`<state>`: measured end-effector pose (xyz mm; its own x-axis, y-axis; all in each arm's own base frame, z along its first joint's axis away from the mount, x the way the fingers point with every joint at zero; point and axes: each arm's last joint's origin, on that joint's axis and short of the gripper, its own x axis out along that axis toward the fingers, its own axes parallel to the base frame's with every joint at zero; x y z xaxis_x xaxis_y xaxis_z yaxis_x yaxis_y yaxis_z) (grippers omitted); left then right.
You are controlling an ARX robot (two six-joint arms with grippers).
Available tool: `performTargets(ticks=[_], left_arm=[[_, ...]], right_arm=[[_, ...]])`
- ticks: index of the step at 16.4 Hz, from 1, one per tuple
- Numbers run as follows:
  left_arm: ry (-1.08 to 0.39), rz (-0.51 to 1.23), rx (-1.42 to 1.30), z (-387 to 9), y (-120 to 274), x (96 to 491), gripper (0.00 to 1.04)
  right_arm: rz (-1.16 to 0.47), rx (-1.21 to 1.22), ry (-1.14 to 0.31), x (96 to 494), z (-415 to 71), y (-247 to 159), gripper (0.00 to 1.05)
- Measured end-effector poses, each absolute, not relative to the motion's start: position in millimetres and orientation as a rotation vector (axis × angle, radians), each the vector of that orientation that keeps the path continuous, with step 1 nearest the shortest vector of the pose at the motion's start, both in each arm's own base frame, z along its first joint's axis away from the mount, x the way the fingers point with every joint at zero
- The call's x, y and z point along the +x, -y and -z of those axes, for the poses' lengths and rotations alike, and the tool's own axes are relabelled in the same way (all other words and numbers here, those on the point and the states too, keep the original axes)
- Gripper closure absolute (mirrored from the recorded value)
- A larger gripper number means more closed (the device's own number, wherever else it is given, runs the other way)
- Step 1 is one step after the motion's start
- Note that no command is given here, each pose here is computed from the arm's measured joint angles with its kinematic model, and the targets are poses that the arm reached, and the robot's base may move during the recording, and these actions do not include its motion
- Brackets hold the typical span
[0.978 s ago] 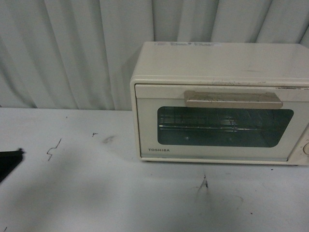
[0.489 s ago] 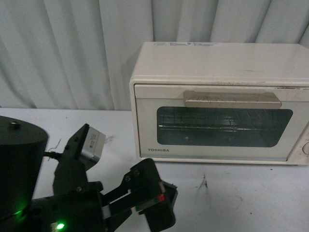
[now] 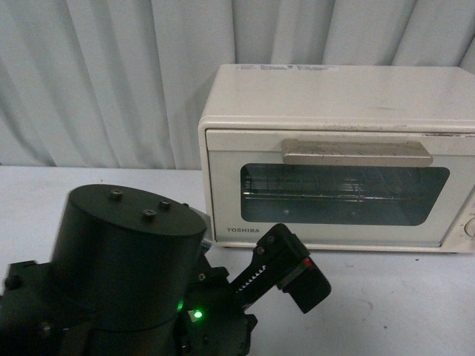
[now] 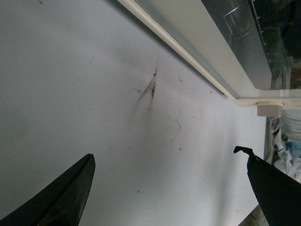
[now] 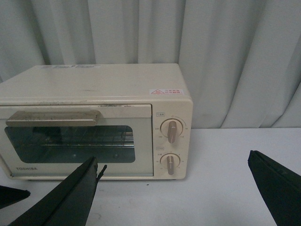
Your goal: Open oven
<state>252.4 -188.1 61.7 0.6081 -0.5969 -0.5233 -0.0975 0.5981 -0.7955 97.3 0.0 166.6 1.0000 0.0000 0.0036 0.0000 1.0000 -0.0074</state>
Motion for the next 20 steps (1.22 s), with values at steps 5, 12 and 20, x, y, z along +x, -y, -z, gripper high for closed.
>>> performTargets(ticks=[5,12,20], left_arm=[[-0.888,0.232,-1.071,-46,211,258,0.07],[-0.856,0.159,-1.123,-35,194,272,0.07],[-0.853,0.153,-1.132,-35,188,276,0.07]], right_arm=[[0.0,-0.007,0.004,97,-167,0,0.06],[0.0,-0.007,0.003,97,-167,0,0.06],[0.1,-0.034,0.103,101,-177,-1,0.06]])
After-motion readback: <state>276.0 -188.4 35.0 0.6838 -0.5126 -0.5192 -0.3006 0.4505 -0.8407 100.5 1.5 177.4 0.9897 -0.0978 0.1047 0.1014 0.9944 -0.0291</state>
